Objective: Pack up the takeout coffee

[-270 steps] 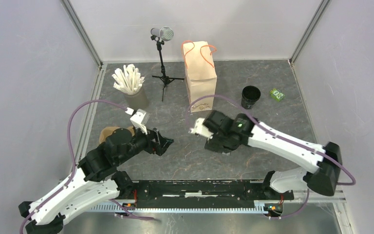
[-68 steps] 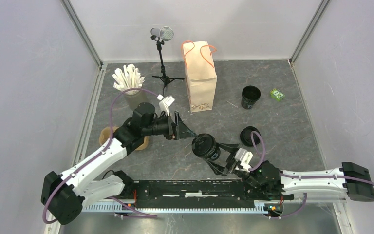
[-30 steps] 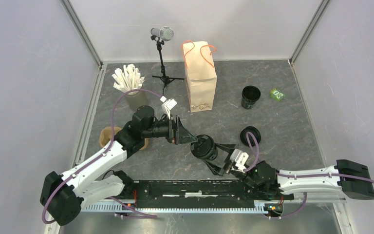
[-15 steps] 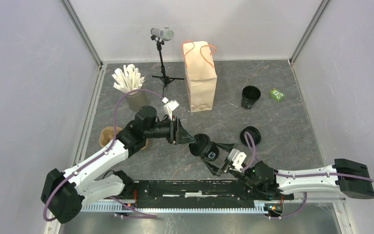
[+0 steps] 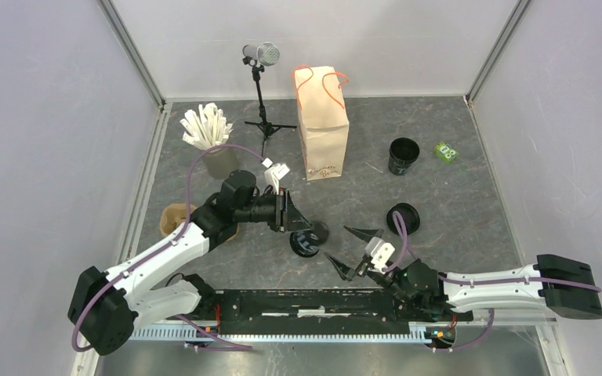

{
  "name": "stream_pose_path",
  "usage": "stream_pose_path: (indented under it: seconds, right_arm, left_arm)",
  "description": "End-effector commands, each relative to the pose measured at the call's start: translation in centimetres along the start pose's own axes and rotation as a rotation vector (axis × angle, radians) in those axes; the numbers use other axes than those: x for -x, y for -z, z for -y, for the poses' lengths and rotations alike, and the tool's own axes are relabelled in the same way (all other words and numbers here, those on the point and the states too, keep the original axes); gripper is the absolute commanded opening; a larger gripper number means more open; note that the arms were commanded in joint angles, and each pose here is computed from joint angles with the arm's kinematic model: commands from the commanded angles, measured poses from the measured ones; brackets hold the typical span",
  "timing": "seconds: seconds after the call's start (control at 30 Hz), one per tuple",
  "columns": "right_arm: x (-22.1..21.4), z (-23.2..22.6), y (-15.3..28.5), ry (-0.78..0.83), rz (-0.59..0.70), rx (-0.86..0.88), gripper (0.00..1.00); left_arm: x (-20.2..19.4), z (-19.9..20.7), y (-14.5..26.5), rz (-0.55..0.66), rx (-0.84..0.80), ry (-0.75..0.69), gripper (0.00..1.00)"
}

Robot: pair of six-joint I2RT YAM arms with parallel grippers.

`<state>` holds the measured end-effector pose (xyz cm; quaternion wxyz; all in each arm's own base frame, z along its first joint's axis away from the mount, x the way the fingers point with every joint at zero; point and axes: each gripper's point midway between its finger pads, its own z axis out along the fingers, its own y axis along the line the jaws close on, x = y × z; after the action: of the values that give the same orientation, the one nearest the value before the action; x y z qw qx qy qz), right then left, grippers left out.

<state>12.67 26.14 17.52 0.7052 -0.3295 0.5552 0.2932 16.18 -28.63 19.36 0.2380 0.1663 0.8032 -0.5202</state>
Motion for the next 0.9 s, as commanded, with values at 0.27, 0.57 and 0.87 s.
stream_pose_path:
  seconds: [0.27,0.57,0.87]
  right_arm:
    - [-2.5,0.6,-1.0,-0.149,-0.341,-0.173,0.84]
    - [-2.3,-0.6,-1.4,-0.147,-0.338,-0.106,0.85]
    - [-1.7,0.0,-0.6,-0.128,-0.296,-0.091,0.91]
  left_arm:
    - [1.2,-7.4,2.1,0.050,0.461,-0.045,0.69]
    - [1.4,-10.6,6.0,-0.030,0.787,-0.104,0.94]
    - [0.7,-10.4,9.6,-0.172,1.038,-0.238,1.00]
